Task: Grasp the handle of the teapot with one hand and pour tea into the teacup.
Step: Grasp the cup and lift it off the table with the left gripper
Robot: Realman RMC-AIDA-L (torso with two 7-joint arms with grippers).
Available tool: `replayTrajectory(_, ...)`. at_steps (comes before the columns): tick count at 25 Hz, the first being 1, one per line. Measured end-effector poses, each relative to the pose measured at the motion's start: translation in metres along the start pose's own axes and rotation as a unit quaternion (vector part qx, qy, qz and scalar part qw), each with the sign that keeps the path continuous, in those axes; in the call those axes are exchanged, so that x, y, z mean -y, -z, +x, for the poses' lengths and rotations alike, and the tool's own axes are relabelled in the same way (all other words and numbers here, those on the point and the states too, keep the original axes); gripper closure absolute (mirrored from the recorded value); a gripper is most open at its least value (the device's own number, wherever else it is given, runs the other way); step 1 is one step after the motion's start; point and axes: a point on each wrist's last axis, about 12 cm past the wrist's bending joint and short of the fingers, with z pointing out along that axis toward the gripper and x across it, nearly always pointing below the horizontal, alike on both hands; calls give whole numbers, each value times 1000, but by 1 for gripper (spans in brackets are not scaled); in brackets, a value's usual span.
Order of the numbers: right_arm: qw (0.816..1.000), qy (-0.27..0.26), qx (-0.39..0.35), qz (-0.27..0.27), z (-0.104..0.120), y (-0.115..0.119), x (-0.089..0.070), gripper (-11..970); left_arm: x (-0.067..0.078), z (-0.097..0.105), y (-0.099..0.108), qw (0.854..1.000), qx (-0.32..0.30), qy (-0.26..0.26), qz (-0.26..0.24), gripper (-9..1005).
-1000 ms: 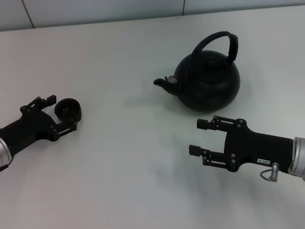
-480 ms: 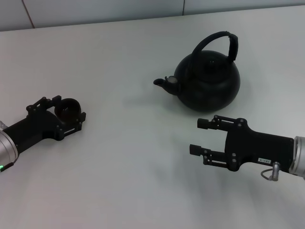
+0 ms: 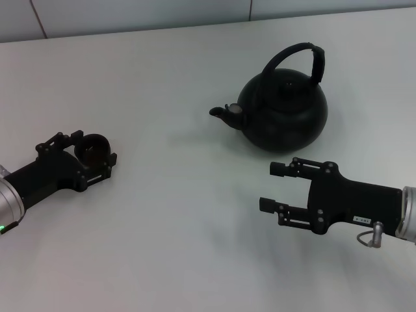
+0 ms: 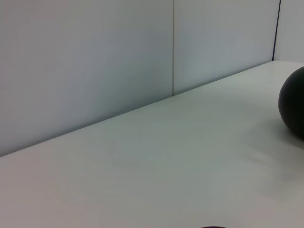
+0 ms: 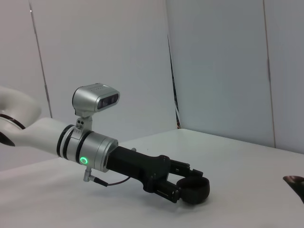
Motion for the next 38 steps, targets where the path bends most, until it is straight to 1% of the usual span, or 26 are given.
replayTrajectory(11,1000,-1,4,-2,0,1,-1,272,0,0,0,1000,0,-7,0,162)
replayTrajectory(19,1000,-2,4,-1,0,1,-2,273,2,-1,-1,1000,5,-3,4,303)
replayTrajectory(34,1000,-2,2,0,0,1,-1,272,2,-3,-1,1000,12,-4,8,304)
replayTrajectory(38,1000,-1,1,0,0,1,-1,272,3,-7,1,999,29,-4,20,302)
